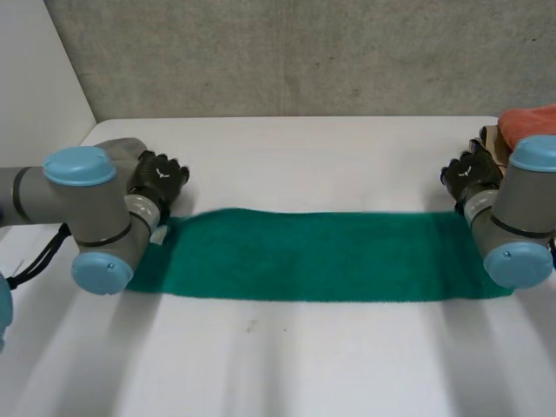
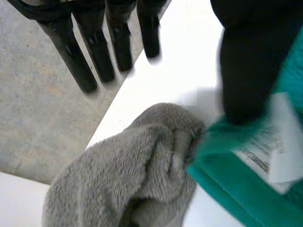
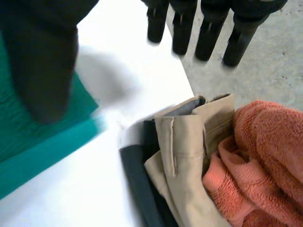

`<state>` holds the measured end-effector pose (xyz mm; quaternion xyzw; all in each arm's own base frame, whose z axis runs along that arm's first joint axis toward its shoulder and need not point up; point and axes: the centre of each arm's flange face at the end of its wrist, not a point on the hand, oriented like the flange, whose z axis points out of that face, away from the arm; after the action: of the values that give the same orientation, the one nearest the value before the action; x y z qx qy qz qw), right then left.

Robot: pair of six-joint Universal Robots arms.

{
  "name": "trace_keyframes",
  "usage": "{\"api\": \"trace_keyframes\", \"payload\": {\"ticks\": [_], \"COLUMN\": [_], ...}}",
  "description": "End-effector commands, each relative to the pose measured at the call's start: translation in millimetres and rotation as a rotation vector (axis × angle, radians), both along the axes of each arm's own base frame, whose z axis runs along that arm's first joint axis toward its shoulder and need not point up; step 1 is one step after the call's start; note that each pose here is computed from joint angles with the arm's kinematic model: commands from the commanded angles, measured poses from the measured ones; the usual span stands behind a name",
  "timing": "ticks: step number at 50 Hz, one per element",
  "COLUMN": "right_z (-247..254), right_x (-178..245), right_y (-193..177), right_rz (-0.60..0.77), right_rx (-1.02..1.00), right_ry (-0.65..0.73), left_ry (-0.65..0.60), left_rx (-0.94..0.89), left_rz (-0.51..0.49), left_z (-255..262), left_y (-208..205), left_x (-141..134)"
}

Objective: Fold the laundry.

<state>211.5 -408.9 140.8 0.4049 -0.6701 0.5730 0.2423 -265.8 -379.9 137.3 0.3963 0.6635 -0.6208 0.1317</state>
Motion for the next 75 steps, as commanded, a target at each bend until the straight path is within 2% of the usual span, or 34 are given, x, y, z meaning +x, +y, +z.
{"api": "trace_keyframes", "payload": {"ticks": [1, 7, 13, 19, 23, 41, 45, 47, 53, 56, 60, 63, 65, 66, 69, 70, 75], "right_z": [16, 48, 62, 48, 31, -21, -21, -17, 23, 24, 23, 27, 33, 41, 49, 55, 56], "right_x": [16, 10, -13, -62, -71, -78, -85, -99, -129, -151, -160, -139, -104, -64, -12, 24, 96], "right_y": [12, 45, 74, 94, 103, 94, 85, 75, 61, 53, 44, 44, 47, 54, 71, 88, 141], "right_rz": [0.008, 0.025, 0.064, -0.026, -0.017, -0.005, -0.029, -0.088, -0.191, -0.233, -0.228, -0.153, -0.051, 0.065, 0.237, 0.367, 0.690], "right_rx": [-0.011, 0.015, 0.108, 0.316, 0.383, 0.364, 0.308, 0.213, 0.026, 0.017, -0.002, -0.038, -0.082, -0.142, -0.228, -0.286, -0.371], "right_ry": [-0.094, -0.262, -0.320, -0.353, -0.383, -0.398, -0.371, -0.326, -0.207, -0.082, 0.085, 0.130, 0.120, 0.100, 0.060, 0.026, -0.034], "left_ry": [0.022, 0.100, 0.209, 0.308, 0.356, 0.359, 0.358, 0.357, 0.358, 0.362, 0.362, 0.366, 0.367, 0.369, 0.373, 0.379, 0.400], "left_rx": [0.000, -0.026, -0.007, 0.020, 0.041, 0.049, 0.050, 0.052, 0.051, 0.037, 0.034, 0.025, 0.020, 0.012, 0.003, -0.001, 0.003], "left_rz": [-0.027, -0.028, -0.021, -0.047, -0.076, -0.062, -0.060, -0.060, -0.062, -0.061, -0.051, -0.041, -0.039, -0.036, -0.036, -0.036, -0.036], "left_z": [6, 49, 74, 71, 60, 50, 49, 49, 51, 56, 58, 60, 62, 64, 67, 69, 71], "left_y": [11, 34, 72, 95, 102, 100, 100, 100, 106, 108, 108, 107, 107, 107, 107, 107, 108], "left_x": [-12, -6, 9, 16, 18, 23, 24, 23, 24, 26, 30, 33, 34, 35, 35, 35, 35]}}
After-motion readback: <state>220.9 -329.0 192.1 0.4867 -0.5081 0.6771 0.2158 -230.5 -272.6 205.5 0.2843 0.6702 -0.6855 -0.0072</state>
